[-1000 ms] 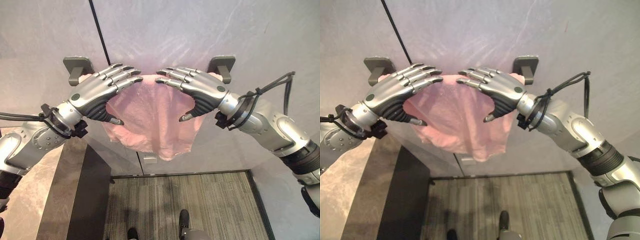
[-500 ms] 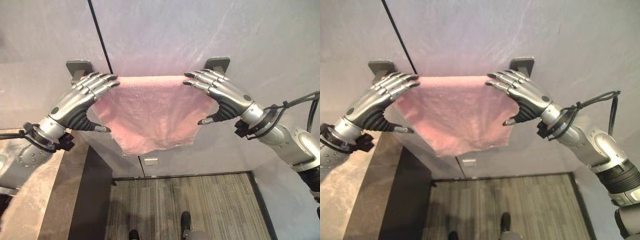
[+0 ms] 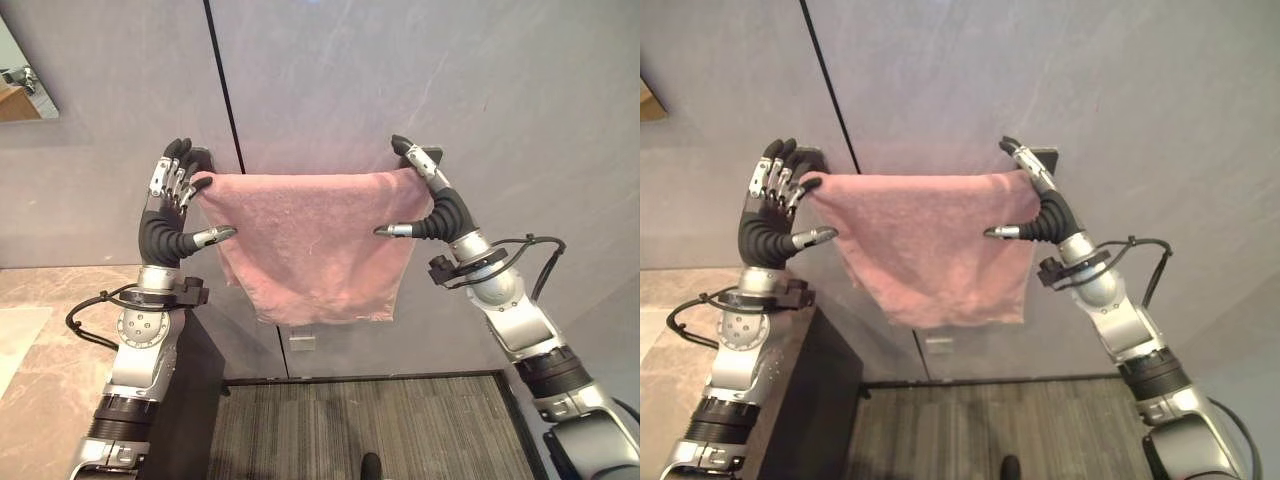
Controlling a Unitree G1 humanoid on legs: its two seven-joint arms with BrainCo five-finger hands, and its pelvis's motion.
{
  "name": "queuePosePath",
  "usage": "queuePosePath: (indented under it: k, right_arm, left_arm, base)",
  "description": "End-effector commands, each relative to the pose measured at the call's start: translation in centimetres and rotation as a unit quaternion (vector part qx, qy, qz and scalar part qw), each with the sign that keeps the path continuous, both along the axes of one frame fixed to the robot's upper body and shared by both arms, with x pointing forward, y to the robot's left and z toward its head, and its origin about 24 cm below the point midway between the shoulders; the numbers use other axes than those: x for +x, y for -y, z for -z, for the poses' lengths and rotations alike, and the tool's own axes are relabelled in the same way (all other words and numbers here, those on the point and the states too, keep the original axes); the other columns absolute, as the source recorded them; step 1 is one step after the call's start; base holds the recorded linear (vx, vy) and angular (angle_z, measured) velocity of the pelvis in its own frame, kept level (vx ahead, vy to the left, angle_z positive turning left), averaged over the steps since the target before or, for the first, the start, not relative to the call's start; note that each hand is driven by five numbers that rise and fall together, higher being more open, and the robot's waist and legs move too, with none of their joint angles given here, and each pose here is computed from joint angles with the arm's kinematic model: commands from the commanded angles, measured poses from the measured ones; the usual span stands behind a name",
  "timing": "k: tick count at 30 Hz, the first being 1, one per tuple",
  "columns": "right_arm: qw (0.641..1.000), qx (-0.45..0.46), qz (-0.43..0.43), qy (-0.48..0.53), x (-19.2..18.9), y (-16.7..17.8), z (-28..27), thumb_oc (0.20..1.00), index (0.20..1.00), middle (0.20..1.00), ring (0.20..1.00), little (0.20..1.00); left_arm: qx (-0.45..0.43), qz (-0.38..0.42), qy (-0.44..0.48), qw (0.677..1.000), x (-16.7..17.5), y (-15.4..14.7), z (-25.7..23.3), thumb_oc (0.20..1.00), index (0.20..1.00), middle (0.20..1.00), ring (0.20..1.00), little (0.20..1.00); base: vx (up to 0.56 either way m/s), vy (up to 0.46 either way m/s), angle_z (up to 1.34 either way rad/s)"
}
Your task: Put brush and paste in cup on sink, flatten towel.
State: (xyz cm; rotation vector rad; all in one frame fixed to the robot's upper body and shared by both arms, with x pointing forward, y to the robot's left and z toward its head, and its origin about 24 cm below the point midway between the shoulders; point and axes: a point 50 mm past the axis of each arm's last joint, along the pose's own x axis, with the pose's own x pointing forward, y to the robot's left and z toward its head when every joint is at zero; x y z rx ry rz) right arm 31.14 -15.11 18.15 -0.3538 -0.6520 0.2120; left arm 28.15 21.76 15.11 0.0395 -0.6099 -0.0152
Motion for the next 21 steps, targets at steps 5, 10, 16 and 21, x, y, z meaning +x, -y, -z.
queuePosePath:
  k: [5,10,16,21]
  right_arm:
    - [0.985,0.165,0.005,0.048,-0.7,0.0,-1.9,1.000,1.000,1.000,1.000,1.000]
    - [0.976,0.193,0.018,0.100,-2.1,0.7,-3.1,1.000,1.000,1.000,1.000,1.000]
    - [0.960,0.215,0.025,0.176,-5.2,2.2,-4.7,1.000,1.000,1.000,1.000,1.000]
    - [0.956,0.216,0.059,0.189,-6.8,3.8,-4.2,1.000,1.000,1.000,1.000,1.000]
  left_arm:
    - [-0.047,-0.040,0.058,0.996,0.7,0.6,-2.1,1.000,1.000,1.000,1.000,1.000]
    - [-0.047,-0.064,0.133,0.988,-0.9,0.4,-4.3,1.000,1.000,1.000,1.000,1.000]
    - [-0.047,-0.071,0.213,0.973,-4.3,-0.3,-6.3,1.000,1.000,1.000,1.000,1.000]
    - [-0.048,-0.103,0.218,0.969,-6.1,-1.4,-5.9,1.000,1.000,1.000,1.000,1.000]
  base:
    - [-0.01,0.001,0.01]
    - [0.00,0.000,0.00]
    - [0.00,0.000,0.00]
    - [0.00,0.000,0.00]
